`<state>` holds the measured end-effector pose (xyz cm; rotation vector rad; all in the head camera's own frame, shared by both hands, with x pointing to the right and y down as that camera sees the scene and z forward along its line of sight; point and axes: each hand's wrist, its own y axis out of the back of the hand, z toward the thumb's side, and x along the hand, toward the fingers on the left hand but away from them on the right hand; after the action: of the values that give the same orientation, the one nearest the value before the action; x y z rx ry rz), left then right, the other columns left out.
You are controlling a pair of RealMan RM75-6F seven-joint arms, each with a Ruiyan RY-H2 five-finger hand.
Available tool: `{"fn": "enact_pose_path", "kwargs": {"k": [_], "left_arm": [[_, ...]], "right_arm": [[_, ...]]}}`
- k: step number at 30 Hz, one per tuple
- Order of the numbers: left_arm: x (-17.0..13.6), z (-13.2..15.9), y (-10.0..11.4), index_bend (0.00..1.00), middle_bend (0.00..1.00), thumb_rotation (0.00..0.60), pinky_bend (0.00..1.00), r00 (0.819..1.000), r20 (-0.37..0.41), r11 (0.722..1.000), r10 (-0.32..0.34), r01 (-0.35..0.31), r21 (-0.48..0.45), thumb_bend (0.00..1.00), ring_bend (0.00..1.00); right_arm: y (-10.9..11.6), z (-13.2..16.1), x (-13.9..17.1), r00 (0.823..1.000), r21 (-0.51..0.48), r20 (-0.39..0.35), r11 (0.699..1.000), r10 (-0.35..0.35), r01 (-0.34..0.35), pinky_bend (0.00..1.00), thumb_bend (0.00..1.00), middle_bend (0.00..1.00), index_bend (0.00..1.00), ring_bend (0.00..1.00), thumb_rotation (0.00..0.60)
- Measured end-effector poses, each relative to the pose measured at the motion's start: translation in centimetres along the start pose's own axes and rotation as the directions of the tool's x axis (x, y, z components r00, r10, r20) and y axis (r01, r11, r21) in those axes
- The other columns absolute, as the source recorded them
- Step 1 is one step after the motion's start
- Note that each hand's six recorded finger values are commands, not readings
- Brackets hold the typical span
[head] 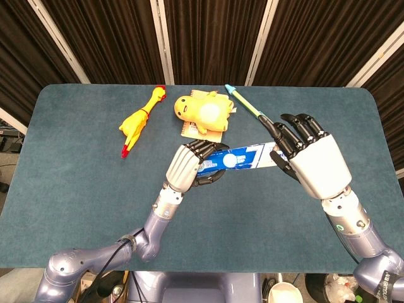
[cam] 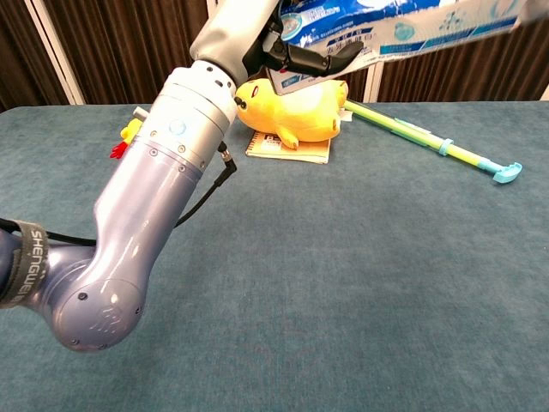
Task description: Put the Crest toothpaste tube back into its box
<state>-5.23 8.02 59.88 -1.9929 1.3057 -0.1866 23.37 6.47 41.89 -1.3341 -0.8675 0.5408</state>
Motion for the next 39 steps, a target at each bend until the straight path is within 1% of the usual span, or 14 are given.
{"fn": "enact_pose_path", "kwargs": {"k": [3,10,15,18,22,25,30,32,35,39], "left_arm": [[0.0,0.1,0.0,0.31,0.47,0.600,0.53,1.000,0.004,1.000,0.003,-0.003,-0.002,0.45,0.46],[-0.1,0.3,0.6,0.30,0.47,0.600,0.53,0.999,0.021,0.999,0.026,-0.026,-0.028,0.46,0.45],[-0.6,0.5,1.5,0.30,0.47,0.600,0.53,0.998,0.036,0.997,0.060,-0.058,-0.057,0.46,0.45],[-1.2,0.5,2.6,0.30,0.47,0.600,0.53,0.995,0.045,0.993,0.093,-0.089,-0.078,0.46,0.45],[-2.5,0.0,4.8,0.30,0.46,0.600,0.53,0.988,0.051,0.985,0.146,-0.141,-0.101,0.46,0.45],[-3.5,-0.5,7.1,0.30,0.46,0.600,0.53,0.980,0.060,0.976,0.192,-0.184,-0.113,0.46,0.45],[-5.0,-0.9,11.1,0.30,0.46,0.600,0.53,0.960,0.061,0.954,0.274,-0.262,-0.148,0.46,0.45],[-5.5,-1.0,12.8,0.29,0.46,0.600,0.53,0.950,0.059,0.942,0.308,-0.295,-0.160,0.46,0.44],[-6.1,-1.2,14.7,0.28,0.44,0.600,0.52,0.937,0.043,0.925,0.346,-0.333,-0.185,0.46,0.42],[-6.5,-1.5,16.0,0.26,0.41,0.600,0.49,0.930,0.017,0.912,0.367,-0.356,-0.203,0.46,0.39]], "right_arm": [[0.1,-0.2,0.1,1.000,-0.001,-0.007,1.000,-0.007,0.007,0.37,0.27,0.43,0.00,0.30,0.600],[0.0,-0.5,0.4,1.000,0.007,0.007,1.000,0.000,0.000,0.37,0.27,0.43,0.00,0.30,0.600],[-0.1,-1.2,0.6,1.000,0.027,0.031,1.000,0.005,-0.006,0.37,0.27,0.43,0.00,0.30,0.600],[-0.3,-2.0,0.9,0.998,0.040,0.055,0.999,0.016,-0.018,0.37,0.27,0.43,0.00,0.30,0.600],[-0.7,-3.1,1.4,0.995,0.059,0.093,0.998,0.031,-0.036,0.37,0.27,0.43,0.00,0.30,0.600],[-0.9,-4.0,1.7,0.991,0.066,0.125,0.997,0.036,-0.045,0.37,0.27,0.43,0.00,0.30,0.600],[-1.1,-5.2,1.9,0.982,0.050,0.185,0.997,0.043,-0.053,0.37,0.27,0.43,0.00,0.30,0.600],[-1.1,-5.3,1.9,0.981,0.058,0.186,0.997,0.046,-0.057,0.37,0.27,0.43,0.00,0.30,0.600],[-1.4,-4.9,1.8,0.983,0.064,0.178,0.996,0.053,-0.065,0.37,0.27,0.43,0.00,0.30,0.600],[-2.2,-4.1,1.6,0.983,0.068,0.169,0.994,0.069,-0.082,0.37,0.27,0.43,0.00,0.30,0.600]]}}
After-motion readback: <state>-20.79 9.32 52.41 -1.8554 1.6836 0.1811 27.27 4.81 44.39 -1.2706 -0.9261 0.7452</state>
